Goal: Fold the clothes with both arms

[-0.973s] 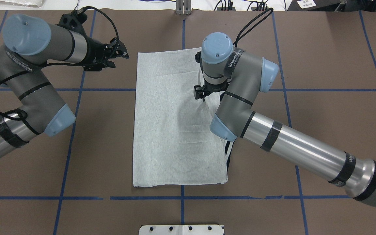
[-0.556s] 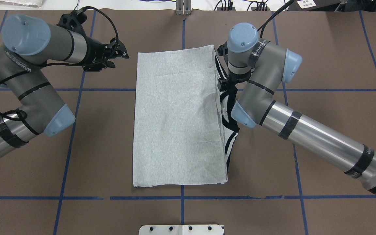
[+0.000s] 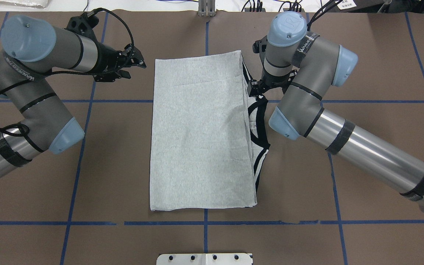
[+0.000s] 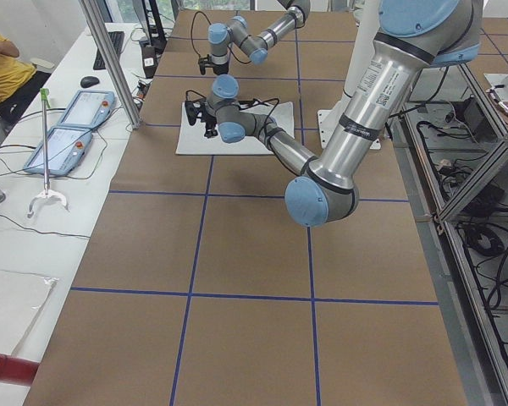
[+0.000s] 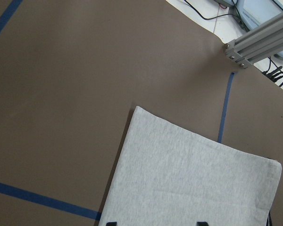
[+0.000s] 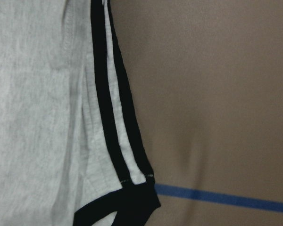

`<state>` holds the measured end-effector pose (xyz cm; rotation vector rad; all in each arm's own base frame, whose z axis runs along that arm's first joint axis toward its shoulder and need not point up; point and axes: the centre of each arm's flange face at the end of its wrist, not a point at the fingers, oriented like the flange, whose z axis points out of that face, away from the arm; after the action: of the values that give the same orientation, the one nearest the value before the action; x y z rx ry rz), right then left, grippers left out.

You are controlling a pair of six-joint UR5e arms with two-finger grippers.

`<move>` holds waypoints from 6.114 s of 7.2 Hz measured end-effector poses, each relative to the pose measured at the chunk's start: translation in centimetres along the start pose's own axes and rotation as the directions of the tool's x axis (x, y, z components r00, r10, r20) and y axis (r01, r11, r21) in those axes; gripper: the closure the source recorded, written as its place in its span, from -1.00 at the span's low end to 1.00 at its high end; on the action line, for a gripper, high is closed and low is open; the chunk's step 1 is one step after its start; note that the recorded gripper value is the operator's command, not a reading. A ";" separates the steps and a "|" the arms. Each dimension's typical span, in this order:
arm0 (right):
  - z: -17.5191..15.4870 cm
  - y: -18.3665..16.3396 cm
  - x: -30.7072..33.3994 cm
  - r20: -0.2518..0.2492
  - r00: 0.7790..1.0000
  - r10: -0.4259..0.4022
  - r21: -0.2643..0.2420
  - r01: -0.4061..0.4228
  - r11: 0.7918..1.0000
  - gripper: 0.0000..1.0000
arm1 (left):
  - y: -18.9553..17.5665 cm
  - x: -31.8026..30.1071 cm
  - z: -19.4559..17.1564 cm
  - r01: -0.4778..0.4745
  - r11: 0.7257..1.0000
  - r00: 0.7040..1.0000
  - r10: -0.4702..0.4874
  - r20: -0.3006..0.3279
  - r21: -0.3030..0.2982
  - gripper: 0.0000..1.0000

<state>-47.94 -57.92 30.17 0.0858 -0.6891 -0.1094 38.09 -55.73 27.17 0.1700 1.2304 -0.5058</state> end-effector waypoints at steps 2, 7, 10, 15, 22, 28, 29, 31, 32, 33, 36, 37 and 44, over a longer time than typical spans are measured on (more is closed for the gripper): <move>-2.0 6.9 -3.2 0.070 0.955 0.290 0.024 -0.292 0.956 -1.00 | 0.1 0.1 -0.3 0.001 1.000 1.000 -0.001 0.002 -0.001 -0.29; -0.5 22.9 -12.9 0.178 0.644 0.744 0.057 -0.762 0.646 -0.96 | 0.1 0.0 -0.4 0.001 1.000 1.000 -0.001 0.003 0.000 -0.29; 0.1 28.1 -12.6 0.176 0.592 0.786 0.033 -0.802 0.597 -0.96 | 0.2 -0.2 -0.7 0.000 1.000 1.000 0.000 0.000 0.001 -0.29; 1.5 29.8 -12.6 0.149 0.597 0.788 0.029 -0.799 0.600 -0.89 | 0.2 -0.2 -0.8 0.000 1.000 1.000 0.000 0.000 0.003 -0.29; 2.9 30.3 -12.6 0.126 0.603 0.787 0.032 -0.796 0.605 -0.21 | 0.2 -0.2 -0.7 0.003 1.000 1.000 -0.003 0.006 0.006 -0.29; 3.0 30.8 -12.9 0.122 0.567 0.814 0.018 -0.822 0.570 1.00 | 0.3 0.2 -1.3 0.005 1.000 1.000 -0.005 0.011 0.007 -0.29; 2.9 30.9 -12.9 0.122 0.567 0.815 0.015 -0.822 0.570 1.00 | 0.4 0.3 -1.4 0.005 1.000 1.000 -0.005 0.012 0.007 -0.30; 1.9 30.9 -13.1 0.138 0.566 0.813 0.002 -0.821 0.571 1.00 | 0.5 0.4 -1.6 0.007 1.000 1.000 -0.007 0.011 0.008 -0.31; 1.2 30.9 -13.2 0.147 0.565 0.812 -0.006 -0.821 0.571 1.00 | 0.6 0.3 -1.7 0.020 1.000 1.000 -0.020 0.010 0.009 -0.31; 1.0 30.9 -13.2 0.150 0.564 0.812 -0.009 -0.821 0.572 1.00 | 1.4 0.3 -2.0 0.061 0.998 0.998 -0.061 0.003 0.002 -0.31; 0.8 30.9 -12.8 0.150 0.567 0.810 -0.011 -0.818 0.575 1.00 | 11.8 -1.0 -3.4 0.188 0.980 0.982 -0.188 0.012 -0.070 -0.31; 0.8 30.9 -12.6 0.147 0.568 0.810 -0.013 -0.818 0.576 1.00 | 16.7 -1.8 -3.5 0.235 0.968 0.972 -0.233 0.039 -0.087 -0.31; 0.9 31.1 -12.5 0.142 0.569 0.810 -0.017 -0.817 0.576 1.00 | 32.4 -8.9 -0.2 0.335 0.935 0.925 -0.303 0.230 -0.116 -0.20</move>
<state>-55.83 -25.52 26.57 -0.2071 -0.8111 0.8262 50.57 -24.68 30.74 -0.2168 1.0889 -0.6912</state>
